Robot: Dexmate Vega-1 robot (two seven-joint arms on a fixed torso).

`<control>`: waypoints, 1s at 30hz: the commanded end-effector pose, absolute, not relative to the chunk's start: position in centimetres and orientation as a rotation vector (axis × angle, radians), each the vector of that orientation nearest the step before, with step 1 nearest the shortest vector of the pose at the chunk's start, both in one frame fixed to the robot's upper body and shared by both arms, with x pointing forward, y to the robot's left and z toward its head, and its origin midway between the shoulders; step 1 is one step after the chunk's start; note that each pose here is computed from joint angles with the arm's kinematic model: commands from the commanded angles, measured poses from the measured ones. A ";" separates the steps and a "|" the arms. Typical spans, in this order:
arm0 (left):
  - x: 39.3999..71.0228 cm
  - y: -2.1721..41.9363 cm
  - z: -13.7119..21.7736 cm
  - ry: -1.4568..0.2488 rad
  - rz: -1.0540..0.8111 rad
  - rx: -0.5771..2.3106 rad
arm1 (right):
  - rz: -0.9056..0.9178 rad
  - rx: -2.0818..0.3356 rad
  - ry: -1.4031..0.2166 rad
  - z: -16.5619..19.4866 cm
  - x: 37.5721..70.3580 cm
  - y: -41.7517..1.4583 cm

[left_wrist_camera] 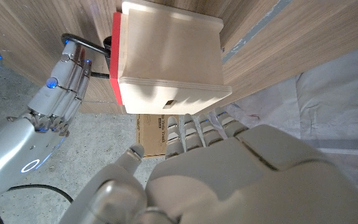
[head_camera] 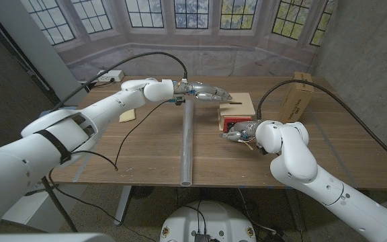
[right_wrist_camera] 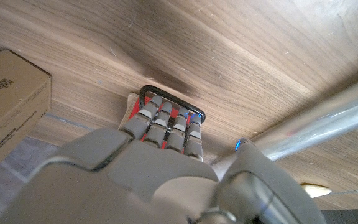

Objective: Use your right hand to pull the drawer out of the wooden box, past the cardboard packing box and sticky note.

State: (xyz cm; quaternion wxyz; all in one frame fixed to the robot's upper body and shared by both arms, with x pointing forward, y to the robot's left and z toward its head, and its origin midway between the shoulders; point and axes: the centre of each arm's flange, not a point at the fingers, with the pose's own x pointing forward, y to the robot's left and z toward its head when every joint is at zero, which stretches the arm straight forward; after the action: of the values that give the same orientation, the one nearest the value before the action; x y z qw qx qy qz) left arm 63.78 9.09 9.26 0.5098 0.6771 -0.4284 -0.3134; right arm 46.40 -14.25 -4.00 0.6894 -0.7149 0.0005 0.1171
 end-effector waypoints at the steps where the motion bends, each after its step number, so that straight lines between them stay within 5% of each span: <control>1: 63.7 9.1 8.8 -1.026 -0.756 1.623 | 0.285 -1.589 0.009 -4.1 46.0 -14.5; 30: 63.8 9.3 8.3 -1.007 -0.752 1.622 | 0.324 -1.605 0.050 -4.4 45.7 -14.8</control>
State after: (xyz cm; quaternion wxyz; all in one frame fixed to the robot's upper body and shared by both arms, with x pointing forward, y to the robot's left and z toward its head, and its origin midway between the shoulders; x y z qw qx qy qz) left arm 63.76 9.26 8.46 0.5159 0.6752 -0.4236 -0.3138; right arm 45.88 -14.72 -4.42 0.6846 -0.7144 0.0189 0.1433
